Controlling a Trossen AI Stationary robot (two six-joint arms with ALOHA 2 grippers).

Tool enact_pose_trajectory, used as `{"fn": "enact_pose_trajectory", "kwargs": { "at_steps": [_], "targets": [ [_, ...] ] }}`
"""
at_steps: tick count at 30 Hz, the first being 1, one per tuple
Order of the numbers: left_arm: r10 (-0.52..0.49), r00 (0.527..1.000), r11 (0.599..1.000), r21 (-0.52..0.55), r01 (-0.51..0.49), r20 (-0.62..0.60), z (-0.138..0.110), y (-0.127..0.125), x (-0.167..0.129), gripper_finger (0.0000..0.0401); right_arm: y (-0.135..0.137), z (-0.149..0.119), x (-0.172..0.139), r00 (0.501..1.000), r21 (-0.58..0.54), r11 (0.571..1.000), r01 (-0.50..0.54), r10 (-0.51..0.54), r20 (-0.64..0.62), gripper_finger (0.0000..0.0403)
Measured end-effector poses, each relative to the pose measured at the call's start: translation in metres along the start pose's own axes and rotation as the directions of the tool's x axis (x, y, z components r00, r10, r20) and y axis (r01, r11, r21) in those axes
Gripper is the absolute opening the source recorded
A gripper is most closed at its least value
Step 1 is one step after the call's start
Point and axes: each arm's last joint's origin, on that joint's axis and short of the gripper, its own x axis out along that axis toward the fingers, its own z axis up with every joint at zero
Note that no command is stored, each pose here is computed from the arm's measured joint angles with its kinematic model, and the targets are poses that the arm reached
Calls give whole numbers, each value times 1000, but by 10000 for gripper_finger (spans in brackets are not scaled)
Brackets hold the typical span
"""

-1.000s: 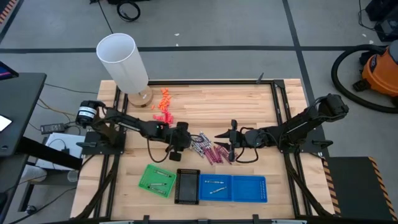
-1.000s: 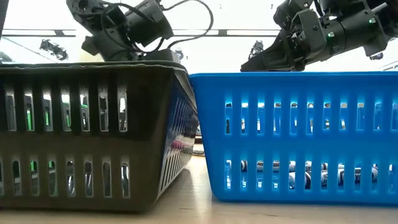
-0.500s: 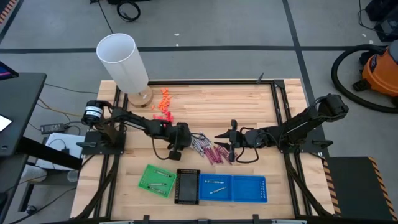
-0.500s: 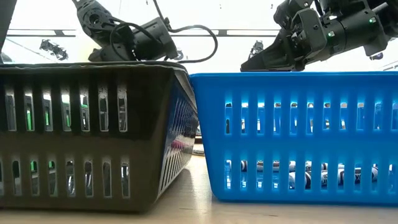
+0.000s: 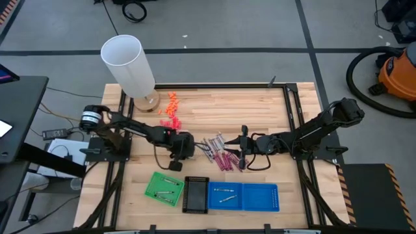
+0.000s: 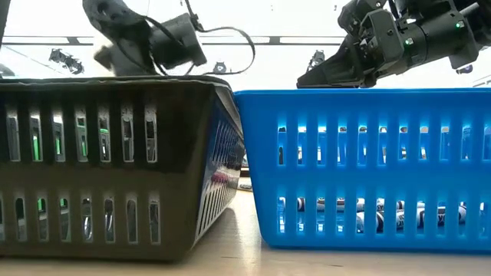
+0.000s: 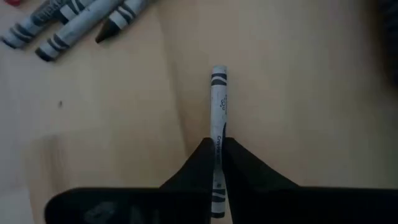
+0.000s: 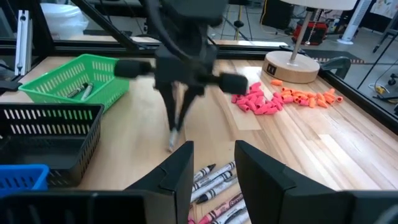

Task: Sort crayons
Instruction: Put the black crayon into the green bin

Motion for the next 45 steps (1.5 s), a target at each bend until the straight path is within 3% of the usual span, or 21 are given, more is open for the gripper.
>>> {"fn": "enact_pose_trajectory", "kwargs": {
  "at_steps": [3, 10, 14, 23, 28, 36, 45],
  "targets": [
    [-3, 999, 1000, -31, 4, 36, 2, -8, -23, 22, -1, -2, 0, 999, 4, 1000, 31, -31, -16, 127],
    [-30, 979, 996, -81, 48, 204, 9, -34, -72, 21, -20, -15, 2, 958, 80, 962, 261, -248, -142, 127],
    [-72, 978, 993, -79, 89, 198, 5, -53, -84, 21, -32, -24, 3, 928, 130, 935, 329, -295, -228, 127],
    [-162, 982, 983, -69, 168, 94, -6, -99, -77, 21, -45, -32, 5, 904, 182, 915, 359, -293, -311, 127],
    [-130, 991, 989, -63, 131, 33, -12, -115, -66, 21, -44, -29, 5, 912, 198, 913, 356, -294, -285, 127],
    [-120, 989, 990, -79, 114, -84, -22, -130, -48, 25, -43, -28, 6, 918, 205, 915, 347, -287, -273, 127],
    [-112, 986, 988, -120, 97, -127, -26, -137, -37, 45, -43, -28, 6, 920, 207, 917, 341, -280, -274, 127]
  ]
}}
